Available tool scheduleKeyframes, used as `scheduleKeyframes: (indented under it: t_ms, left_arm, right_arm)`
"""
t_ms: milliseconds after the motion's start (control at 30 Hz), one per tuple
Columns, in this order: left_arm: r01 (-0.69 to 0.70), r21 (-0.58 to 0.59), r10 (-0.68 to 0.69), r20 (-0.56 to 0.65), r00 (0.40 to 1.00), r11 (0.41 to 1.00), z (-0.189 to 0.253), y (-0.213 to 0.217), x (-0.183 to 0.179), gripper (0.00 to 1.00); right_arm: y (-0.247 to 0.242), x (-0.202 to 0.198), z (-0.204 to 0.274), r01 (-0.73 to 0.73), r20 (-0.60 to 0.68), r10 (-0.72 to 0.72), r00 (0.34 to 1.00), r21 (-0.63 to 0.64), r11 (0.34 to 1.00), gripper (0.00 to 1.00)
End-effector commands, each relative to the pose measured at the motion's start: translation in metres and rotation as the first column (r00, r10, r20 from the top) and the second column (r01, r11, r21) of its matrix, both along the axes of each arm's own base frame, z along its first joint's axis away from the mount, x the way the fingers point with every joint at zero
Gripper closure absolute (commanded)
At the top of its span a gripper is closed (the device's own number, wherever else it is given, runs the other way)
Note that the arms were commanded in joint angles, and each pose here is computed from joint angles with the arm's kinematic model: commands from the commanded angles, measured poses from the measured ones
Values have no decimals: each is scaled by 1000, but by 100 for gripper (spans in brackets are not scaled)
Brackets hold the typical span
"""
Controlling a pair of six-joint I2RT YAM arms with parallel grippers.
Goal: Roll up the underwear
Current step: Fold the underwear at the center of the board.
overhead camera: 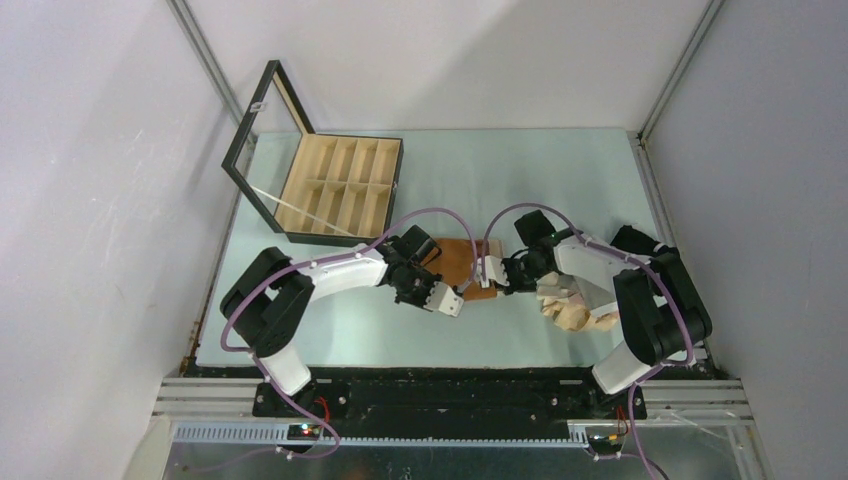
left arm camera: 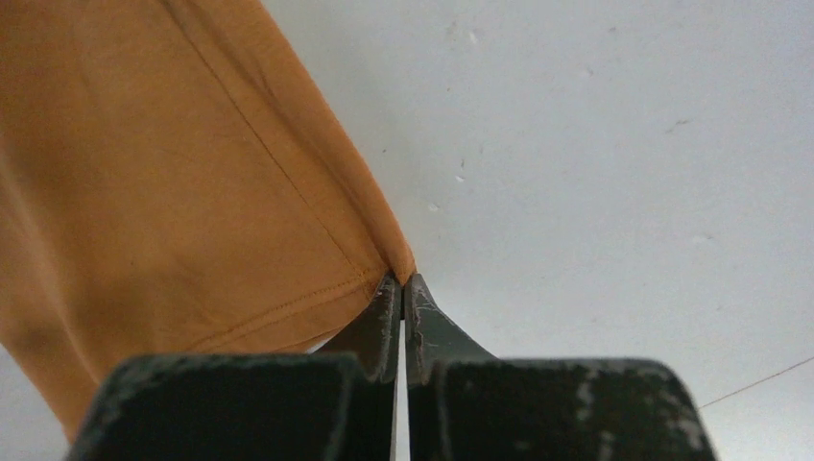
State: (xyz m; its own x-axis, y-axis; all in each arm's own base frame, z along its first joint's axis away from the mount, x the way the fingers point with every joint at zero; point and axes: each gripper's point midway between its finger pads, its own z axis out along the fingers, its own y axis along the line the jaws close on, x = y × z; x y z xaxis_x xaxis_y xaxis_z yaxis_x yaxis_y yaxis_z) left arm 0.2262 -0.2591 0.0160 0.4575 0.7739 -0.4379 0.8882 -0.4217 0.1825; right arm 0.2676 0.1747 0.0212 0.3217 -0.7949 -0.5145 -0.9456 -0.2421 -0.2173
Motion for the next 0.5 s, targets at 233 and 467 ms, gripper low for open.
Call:
scheduleKeyframes:
  t_ms: [233,467]
  left_arm:
    - [-147,-30,134,-259,956,989,43,-5,-40,100]
    - [-151,18,147,-346,927,988,48,0,-49,100]
  right_arm:
    - [7,-72,47,219,-389,-192,901,28,975,100]
    - [6,-99,55,272,-527,-234,817,-7,962,100]
